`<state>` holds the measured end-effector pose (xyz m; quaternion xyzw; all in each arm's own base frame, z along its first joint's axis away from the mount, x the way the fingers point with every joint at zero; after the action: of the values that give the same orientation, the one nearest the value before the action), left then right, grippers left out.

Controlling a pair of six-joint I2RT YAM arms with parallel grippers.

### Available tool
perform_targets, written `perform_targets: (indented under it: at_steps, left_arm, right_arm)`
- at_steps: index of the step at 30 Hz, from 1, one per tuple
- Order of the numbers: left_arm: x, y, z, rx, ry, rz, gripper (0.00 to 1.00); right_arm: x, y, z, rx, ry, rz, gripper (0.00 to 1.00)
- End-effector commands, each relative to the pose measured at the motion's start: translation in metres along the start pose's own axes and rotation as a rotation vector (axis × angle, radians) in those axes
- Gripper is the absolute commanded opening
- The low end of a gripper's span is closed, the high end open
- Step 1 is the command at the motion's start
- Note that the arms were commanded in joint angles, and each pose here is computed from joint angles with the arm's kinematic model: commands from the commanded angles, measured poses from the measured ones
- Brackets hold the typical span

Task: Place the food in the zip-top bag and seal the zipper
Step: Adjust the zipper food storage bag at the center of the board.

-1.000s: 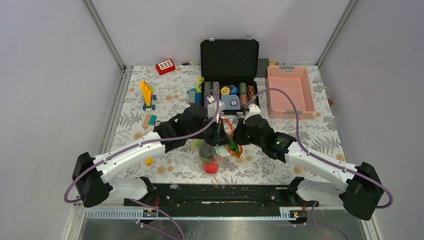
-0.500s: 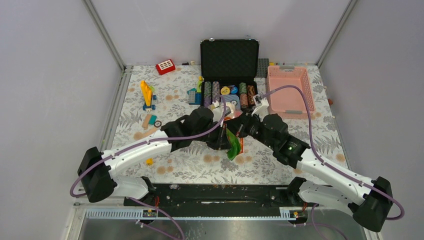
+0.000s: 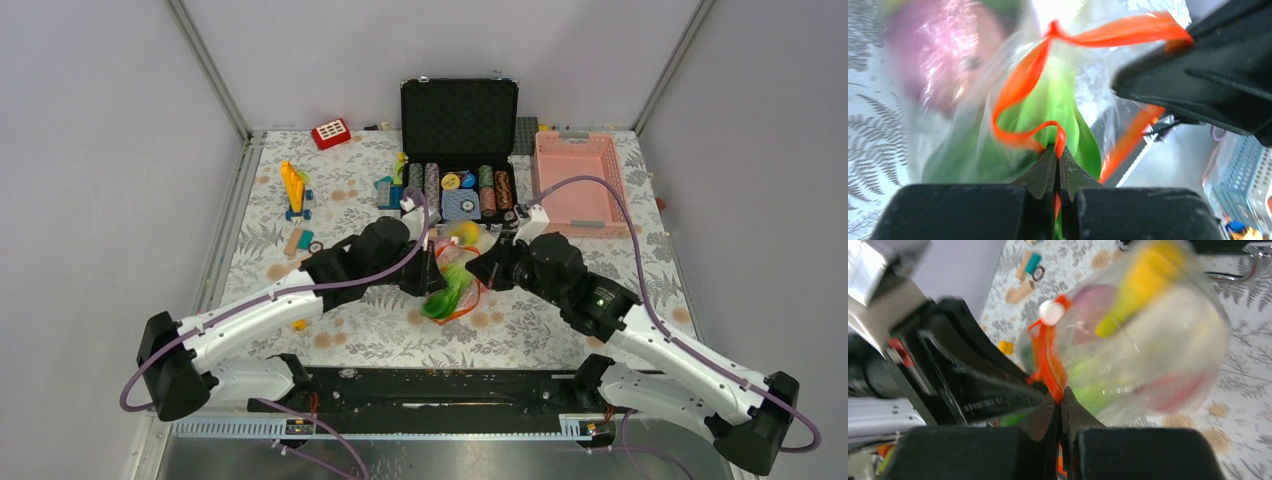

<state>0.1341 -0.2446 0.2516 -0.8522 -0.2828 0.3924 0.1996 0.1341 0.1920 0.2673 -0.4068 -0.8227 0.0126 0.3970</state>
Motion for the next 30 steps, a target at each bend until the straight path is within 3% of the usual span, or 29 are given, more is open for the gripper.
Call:
perform_targets:
  at_steps: [1,6,14,20,26,30]
  left_arm:
    - [-0.001,-0.011,-0.033,-0.244,-0.010,-0.042,0.00]
    - [-0.009,-0.008,-0.031,-0.201,0.006,0.051,0.00]
    - [-0.017,0.006,-0.025,-0.113,0.009,0.215,0.00]
    - [-0.024,0.013,-0.022,-0.085,0.005,0.286,0.00]
    - [-0.023,0.016,-0.024,-0.091,-0.001,0.264,0.00]
    - [-0.013,0.010,-0.024,-0.119,-0.001,0.126,0.00]
  right_arm:
    - [0.012,-0.032,0.007,0.202,-0.138,-0.095,0.00]
    - [0.025,-0.027,0.006,0.192,-0.107,-0.229,0.00]
    - [0.026,-0.005,-0.005,-0.093,0.070,-0.263,0.00]
    - [0.022,0.015,-0.001,-0.210,0.205,-0.230,0.00]
    - [0.021,0.020,0.000,-0.346,0.301,-0.151,0.00]
    - [0.012,0.015,0.002,-0.349,0.272,-0.069,0.00]
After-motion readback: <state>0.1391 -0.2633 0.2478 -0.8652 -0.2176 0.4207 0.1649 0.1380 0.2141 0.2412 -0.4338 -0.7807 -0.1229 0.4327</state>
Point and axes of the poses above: each gripper's point midway between its finger pads, its own y axis out along the fingers, its own x axis along the line the jaws close on, z = x × y, the point moved 10 cm from there along -y, back along the fingers, and after that the axes turned 1 degree about -y, right-handed, at the moved point
